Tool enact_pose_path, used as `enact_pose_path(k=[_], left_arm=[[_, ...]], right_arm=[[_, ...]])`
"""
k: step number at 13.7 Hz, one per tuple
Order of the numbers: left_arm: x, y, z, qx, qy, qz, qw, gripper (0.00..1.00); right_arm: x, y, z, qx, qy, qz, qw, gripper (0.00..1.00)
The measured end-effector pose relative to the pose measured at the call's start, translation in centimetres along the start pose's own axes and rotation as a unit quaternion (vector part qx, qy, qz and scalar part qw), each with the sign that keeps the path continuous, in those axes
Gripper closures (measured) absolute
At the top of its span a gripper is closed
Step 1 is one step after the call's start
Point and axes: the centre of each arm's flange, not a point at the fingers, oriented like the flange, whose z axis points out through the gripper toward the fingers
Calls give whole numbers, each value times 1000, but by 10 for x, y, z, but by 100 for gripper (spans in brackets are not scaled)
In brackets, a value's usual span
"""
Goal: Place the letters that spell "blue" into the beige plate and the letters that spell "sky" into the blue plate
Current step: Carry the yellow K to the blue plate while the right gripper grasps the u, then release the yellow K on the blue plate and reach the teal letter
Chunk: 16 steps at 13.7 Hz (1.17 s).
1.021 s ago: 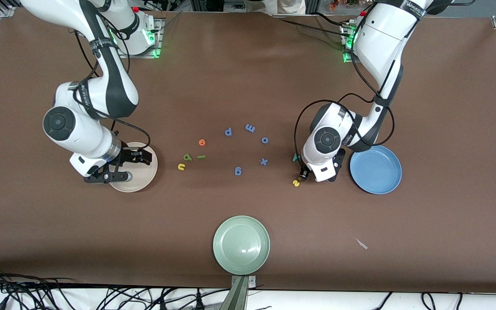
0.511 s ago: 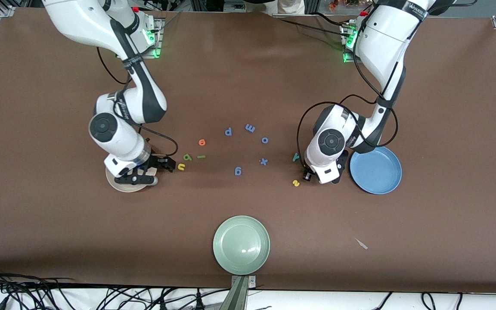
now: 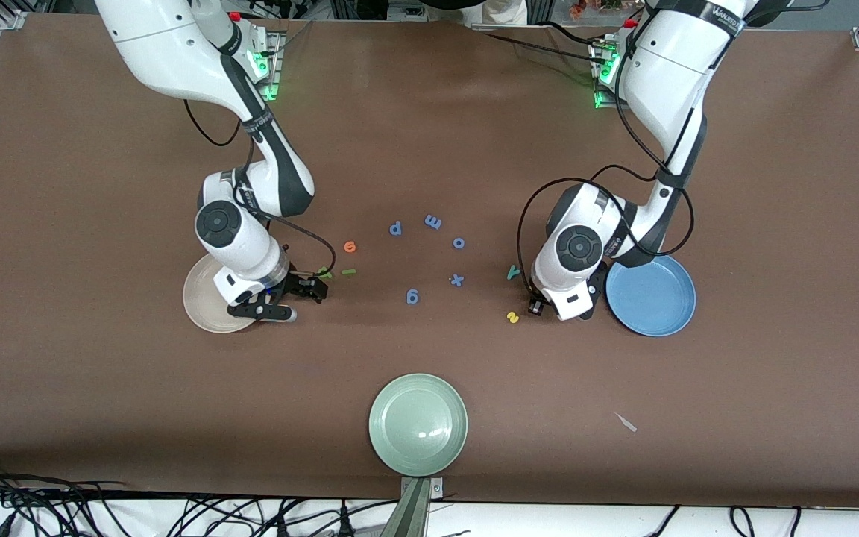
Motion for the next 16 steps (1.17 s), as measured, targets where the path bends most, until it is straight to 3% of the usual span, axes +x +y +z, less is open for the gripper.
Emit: enact_pose_path(k=[4,7,10,12,13,14,16], left_arm=[[29,1,-54,32,5,32,999,76],[89,-12,-94,65,-2,88,994,76],[157,-27,-88,90,13,144,985,76],[199,-40,-71,104,4,169,980,76],[216,-46,-59,105,-3,177,979,76],[228,-51,-45,102,-6,181,978,76],[233,-60,-17,96,-10,188,978,76]], right_arm=[[-7,-3,21,-2,-2,6,1000,0],[-12,-6,28,-4,-6,17,1000,3],[-12,-6,28,-4,-7,20,1000,6],[-13,-6,29,-7,-13,21,1000,25],[-14,-7,28,-8,-17,21,1000,25],[-14,-7,27,-8,-18,20,1000,31],[-14,-11,22,-6,-19,19,1000,55]])
